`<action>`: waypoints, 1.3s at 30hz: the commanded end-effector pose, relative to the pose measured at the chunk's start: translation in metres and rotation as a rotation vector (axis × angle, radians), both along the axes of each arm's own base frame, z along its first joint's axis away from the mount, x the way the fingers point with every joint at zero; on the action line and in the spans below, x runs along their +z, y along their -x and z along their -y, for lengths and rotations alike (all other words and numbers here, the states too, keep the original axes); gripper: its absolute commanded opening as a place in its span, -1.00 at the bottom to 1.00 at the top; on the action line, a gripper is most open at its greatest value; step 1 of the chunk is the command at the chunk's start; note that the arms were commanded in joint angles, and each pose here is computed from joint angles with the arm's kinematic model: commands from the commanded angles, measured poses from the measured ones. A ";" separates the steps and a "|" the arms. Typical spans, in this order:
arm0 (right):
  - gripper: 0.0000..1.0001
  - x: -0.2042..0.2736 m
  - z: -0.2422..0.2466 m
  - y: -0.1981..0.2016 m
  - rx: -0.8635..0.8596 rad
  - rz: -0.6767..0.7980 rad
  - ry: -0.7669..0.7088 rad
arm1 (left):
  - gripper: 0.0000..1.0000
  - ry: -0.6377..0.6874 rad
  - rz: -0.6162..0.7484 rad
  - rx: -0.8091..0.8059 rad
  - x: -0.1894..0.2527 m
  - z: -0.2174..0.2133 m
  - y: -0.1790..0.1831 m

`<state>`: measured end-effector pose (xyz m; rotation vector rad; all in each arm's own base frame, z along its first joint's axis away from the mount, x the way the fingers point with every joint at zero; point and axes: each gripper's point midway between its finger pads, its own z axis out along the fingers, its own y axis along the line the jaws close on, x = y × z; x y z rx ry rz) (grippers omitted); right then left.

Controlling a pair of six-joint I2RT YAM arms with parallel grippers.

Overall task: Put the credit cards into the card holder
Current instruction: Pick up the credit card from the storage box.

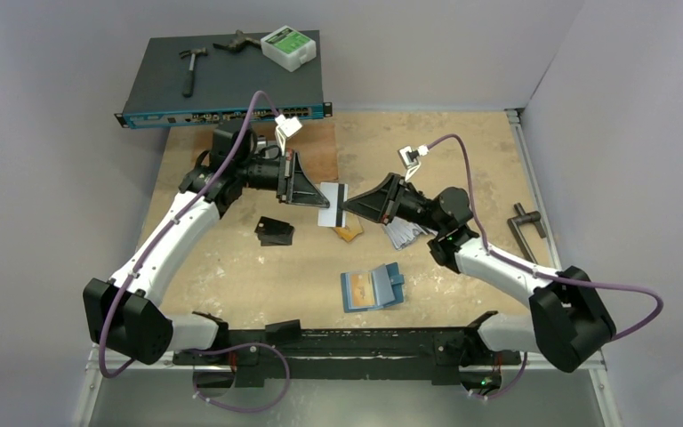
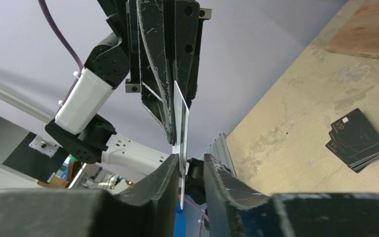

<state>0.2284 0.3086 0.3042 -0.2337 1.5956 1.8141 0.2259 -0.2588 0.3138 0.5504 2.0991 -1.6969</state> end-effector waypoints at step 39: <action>-1.00 -0.177 0.147 0.037 -0.515 -0.423 0.922 | 0.30 -0.525 -0.338 0.011 -0.230 0.033 0.015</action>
